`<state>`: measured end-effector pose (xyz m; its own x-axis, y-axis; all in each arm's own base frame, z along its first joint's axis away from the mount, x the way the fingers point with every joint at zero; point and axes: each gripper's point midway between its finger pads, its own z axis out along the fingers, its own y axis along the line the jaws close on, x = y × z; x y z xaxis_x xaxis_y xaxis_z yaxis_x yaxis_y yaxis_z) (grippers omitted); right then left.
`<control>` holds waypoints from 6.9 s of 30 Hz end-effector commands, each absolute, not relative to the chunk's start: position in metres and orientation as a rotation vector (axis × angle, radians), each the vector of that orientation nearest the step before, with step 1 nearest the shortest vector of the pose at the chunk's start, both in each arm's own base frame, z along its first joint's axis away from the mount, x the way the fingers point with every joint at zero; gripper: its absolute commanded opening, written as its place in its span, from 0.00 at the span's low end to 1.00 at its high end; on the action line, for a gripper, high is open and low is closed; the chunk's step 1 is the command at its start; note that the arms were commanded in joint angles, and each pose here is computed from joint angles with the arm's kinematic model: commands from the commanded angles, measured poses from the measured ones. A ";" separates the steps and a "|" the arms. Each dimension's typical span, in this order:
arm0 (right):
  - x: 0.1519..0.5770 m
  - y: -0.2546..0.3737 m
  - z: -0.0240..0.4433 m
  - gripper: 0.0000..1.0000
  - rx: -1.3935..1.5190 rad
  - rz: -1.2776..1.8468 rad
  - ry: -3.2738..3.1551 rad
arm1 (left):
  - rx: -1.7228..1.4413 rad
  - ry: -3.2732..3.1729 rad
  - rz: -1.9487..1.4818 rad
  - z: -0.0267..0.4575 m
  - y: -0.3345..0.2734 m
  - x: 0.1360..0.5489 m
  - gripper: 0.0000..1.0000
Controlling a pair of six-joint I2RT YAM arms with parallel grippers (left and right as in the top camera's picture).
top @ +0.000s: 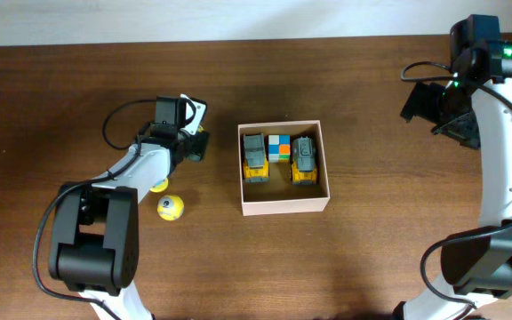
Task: Pack container
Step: 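Lower the left gripper around the yellow lettered ball, then close the left gripper on the lettered ball and carry it to the box, then lower the lettered ball into the box's lower left and release, then move the left gripper to the yellow-grey ball and grasp it, then carry the yellow-grey ball with the left gripper into the box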
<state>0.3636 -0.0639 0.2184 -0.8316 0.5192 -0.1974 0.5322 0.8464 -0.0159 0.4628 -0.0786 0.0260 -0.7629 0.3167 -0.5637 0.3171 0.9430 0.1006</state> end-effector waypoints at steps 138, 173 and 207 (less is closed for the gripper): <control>0.364 -0.066 0.226 0.99 0.817 -0.111 2.810 | 0.054 2.992 0.243 0.158 -0.045 0.356 0.99; 0.364 -0.067 0.226 0.99 0.816 -0.111 2.809 | 0.143 3.362 0.095 0.013 -0.050 0.278 0.97; 0.364 -0.067 0.226 0.99 0.817 -0.111 2.809 | 0.043 3.177 -0.056 0.028 -0.052 0.334 0.40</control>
